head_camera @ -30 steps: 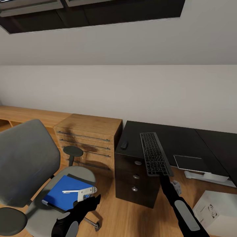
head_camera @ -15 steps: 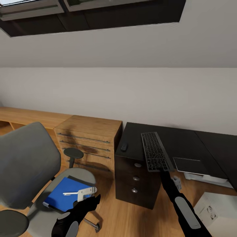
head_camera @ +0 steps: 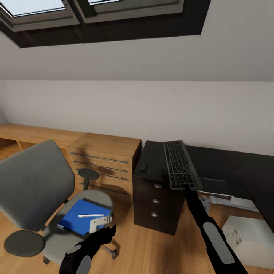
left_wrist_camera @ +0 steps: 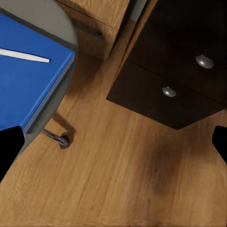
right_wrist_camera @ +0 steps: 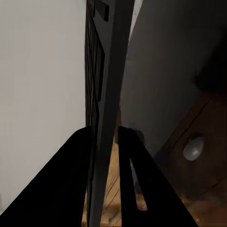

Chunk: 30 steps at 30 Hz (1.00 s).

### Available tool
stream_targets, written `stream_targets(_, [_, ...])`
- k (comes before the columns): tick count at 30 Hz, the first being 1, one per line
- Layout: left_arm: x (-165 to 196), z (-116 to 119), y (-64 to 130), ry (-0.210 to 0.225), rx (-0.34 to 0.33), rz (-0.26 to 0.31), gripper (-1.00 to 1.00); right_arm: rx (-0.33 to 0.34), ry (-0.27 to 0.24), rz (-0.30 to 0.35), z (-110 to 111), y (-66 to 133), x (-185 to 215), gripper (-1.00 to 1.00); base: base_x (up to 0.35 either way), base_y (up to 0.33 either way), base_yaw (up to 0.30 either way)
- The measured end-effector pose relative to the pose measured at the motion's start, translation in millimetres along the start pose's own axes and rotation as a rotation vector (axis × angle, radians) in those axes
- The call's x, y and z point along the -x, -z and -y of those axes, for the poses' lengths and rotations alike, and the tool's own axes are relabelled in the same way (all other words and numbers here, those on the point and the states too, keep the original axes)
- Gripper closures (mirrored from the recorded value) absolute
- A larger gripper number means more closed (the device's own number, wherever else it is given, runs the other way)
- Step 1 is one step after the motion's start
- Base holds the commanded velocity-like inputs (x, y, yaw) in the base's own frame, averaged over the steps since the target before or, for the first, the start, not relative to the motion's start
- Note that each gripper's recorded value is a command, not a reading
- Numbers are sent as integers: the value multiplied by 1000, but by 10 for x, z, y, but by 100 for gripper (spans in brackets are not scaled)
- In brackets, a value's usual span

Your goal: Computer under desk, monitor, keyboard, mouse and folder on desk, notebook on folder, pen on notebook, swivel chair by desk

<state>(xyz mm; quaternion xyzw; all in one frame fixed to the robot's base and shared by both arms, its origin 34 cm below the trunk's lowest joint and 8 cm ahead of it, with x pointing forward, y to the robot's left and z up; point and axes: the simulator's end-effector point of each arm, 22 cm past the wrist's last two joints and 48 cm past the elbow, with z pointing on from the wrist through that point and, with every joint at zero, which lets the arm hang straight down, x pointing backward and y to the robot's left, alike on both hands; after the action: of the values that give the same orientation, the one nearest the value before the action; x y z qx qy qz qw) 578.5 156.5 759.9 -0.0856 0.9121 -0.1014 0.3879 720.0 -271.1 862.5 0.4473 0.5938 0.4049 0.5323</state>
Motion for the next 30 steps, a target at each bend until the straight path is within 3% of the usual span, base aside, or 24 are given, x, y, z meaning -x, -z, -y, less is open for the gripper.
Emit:
stream_targets(9, [100, 26, 96, -1, 2, 0, -100, 78, -49, 10, -515, 290, -124, 100, -337, 0, 0])
stream_targets(14, [152, 45, 149, 0, 2, 0, -100, 88, -60, 13, -631, 420, -122, 100, -337, 0, 0])
stream_targets(26, [277, 89, 276, 0, 2, 1, -100, 79, -63, 15, -767, 468, -72, 100, -338, -36, -1])
stream_targets(30, [314, 106, 317, 0, 1, 0, -100, 62, -66, 17, -782, 475, -54, 100, -338, -80, -224])
